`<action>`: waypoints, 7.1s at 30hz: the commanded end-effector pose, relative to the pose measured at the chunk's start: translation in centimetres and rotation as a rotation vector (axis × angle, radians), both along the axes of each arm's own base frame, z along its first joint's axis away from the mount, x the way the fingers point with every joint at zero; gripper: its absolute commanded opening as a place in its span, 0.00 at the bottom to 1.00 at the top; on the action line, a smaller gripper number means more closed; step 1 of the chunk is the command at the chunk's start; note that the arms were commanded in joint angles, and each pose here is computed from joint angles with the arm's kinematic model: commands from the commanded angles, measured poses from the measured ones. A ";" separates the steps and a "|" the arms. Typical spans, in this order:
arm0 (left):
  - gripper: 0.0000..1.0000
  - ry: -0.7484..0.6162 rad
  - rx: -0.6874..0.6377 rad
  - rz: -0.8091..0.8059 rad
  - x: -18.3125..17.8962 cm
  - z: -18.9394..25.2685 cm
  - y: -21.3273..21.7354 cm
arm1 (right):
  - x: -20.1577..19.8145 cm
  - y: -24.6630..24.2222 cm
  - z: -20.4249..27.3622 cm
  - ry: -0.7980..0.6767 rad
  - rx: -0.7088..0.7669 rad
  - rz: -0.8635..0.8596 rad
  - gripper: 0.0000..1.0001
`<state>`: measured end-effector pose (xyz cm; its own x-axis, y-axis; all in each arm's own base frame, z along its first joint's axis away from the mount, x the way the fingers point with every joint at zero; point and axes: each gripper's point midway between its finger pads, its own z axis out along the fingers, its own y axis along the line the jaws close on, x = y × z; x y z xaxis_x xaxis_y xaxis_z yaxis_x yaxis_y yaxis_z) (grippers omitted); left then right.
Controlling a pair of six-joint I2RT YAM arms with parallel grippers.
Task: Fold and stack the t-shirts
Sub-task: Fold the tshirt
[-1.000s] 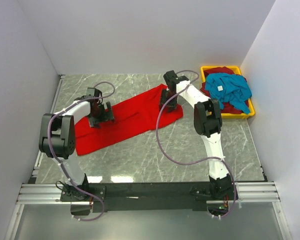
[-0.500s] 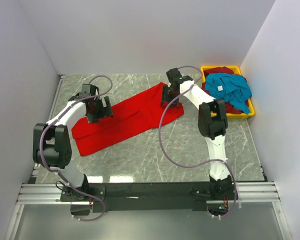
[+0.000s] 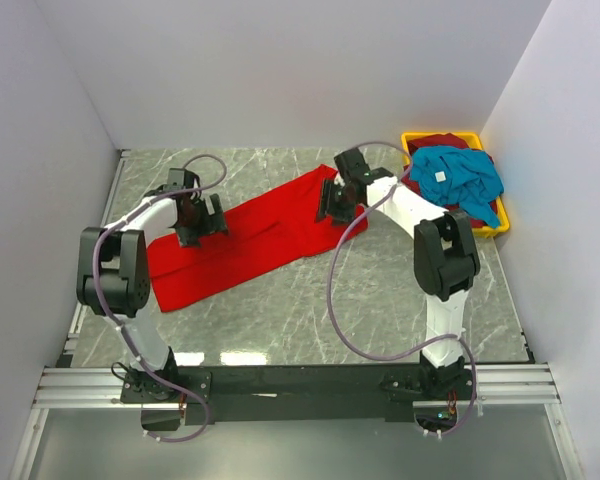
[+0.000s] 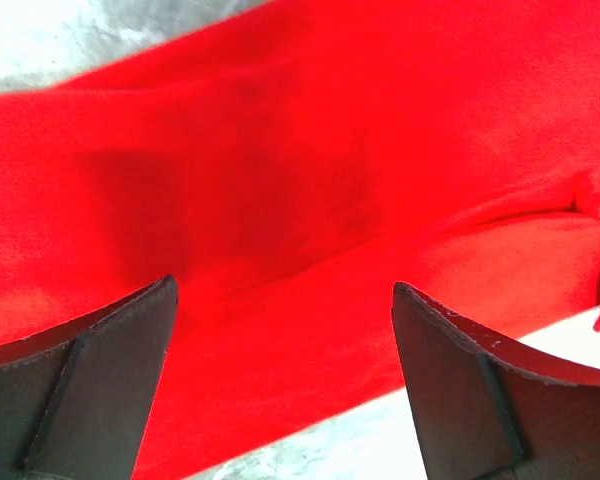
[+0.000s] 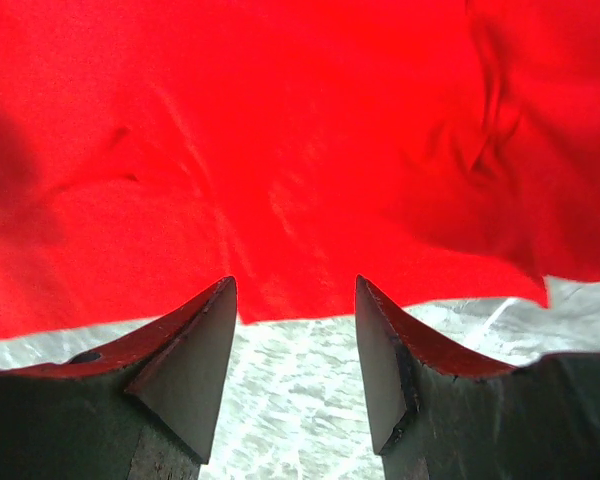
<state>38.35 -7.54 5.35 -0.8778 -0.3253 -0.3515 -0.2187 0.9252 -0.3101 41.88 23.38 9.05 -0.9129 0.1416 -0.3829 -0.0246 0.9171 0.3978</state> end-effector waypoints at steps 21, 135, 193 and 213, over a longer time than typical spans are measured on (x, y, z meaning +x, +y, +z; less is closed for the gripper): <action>0.92 0.201 -0.144 0.025 -4.8 -4.3 -1.8 | 1.6 -4.0 -7.3 0.197 -0.063 -0.094 0.57; 0.79 0.030 -0.122 0.088 -22.1 2.8 -6.7 | -36.2 3.9 -6.3 0.191 -0.008 0.068 0.54; 0.51 0.133 -0.068 0.077 -28.2 -2.8 -8.1 | -36.1 0.0 -8.8 0.157 -0.145 -0.057 0.02; 0.01 0.120 -0.070 0.052 -28.5 -4.0 -8.5 | -35.8 1.0 -7.8 0.150 -0.143 -0.053 0.01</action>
